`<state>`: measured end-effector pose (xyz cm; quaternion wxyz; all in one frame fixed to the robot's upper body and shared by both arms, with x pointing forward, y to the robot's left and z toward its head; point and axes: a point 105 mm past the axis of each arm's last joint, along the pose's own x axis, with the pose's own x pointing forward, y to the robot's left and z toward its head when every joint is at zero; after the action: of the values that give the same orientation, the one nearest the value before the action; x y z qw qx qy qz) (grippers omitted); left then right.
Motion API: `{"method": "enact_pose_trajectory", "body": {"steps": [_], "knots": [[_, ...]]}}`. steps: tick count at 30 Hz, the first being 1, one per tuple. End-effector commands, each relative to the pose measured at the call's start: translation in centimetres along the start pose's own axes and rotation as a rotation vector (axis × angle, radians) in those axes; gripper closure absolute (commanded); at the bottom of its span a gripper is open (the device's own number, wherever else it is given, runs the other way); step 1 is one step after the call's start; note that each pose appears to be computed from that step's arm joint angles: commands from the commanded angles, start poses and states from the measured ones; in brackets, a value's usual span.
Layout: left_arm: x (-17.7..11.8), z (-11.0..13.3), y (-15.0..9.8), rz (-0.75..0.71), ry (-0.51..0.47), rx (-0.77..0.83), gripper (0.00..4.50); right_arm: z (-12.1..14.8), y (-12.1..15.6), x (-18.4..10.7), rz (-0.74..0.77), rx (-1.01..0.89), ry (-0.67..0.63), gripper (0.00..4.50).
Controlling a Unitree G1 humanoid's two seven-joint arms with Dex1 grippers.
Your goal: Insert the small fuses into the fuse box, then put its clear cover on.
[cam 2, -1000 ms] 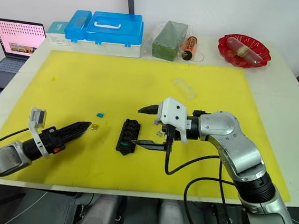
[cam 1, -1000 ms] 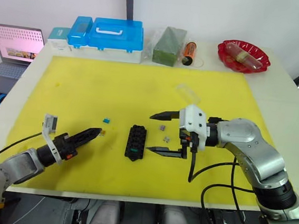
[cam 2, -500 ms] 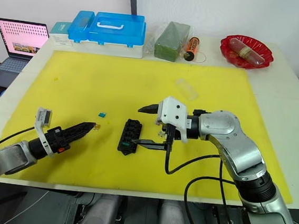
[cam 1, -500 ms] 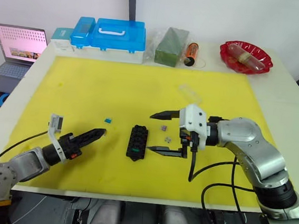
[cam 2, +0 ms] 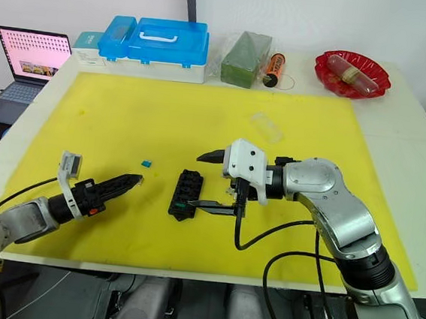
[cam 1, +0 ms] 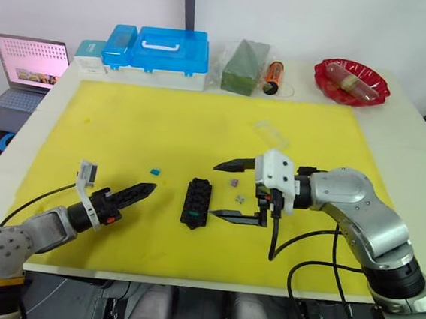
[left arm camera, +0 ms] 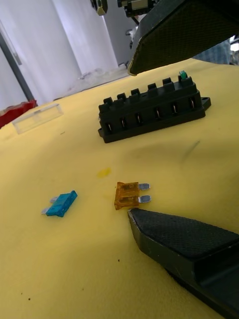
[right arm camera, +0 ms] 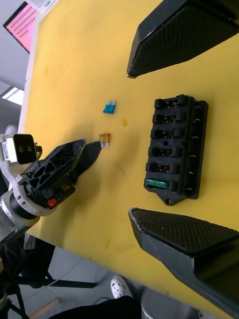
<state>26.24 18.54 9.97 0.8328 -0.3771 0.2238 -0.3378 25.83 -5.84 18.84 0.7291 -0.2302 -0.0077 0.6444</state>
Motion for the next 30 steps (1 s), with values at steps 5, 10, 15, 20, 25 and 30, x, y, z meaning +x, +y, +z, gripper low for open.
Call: {"method": "enact_pose_trajectory", "body": {"steps": [5, 10, 15, 20, 25, 30], "knots": [[0.6, -1.6, 1.3, 0.059, 0.045, -0.055, 0.38, 1.6, -0.2, -0.6, -0.015, -0.06, -0.029, 0.0], [0.3, -2.2, 3.1, 0.158, 0.058, -0.084, 1.94, 1.3, -0.1, -0.6, -0.015, -0.059, -0.027, 0.0], [-0.3, -3.1, 3.7, 0.189, 0.095, -0.082, 3.84, 1.1, -0.2, -0.7, -0.017, -0.058, -0.023, 0.0], [-0.7, -2.7, 3.6, 0.185, 0.08, -0.089, 4.49, 0.9, -0.2, -0.7, -0.017, -0.059, -0.025, 0.0], [-0.8, -2.1, 2.8, 0.142, 0.061, -0.1, 4.49, 0.7, -0.3, -0.7, -0.019, -0.054, -0.024, 0.0], [-0.2, 0.1, -3.3, -0.147, 0.074, -0.03, 4.49, 1.8, -1.5, -1.3, -0.065, 0.135, -0.119, 0.0]]}}
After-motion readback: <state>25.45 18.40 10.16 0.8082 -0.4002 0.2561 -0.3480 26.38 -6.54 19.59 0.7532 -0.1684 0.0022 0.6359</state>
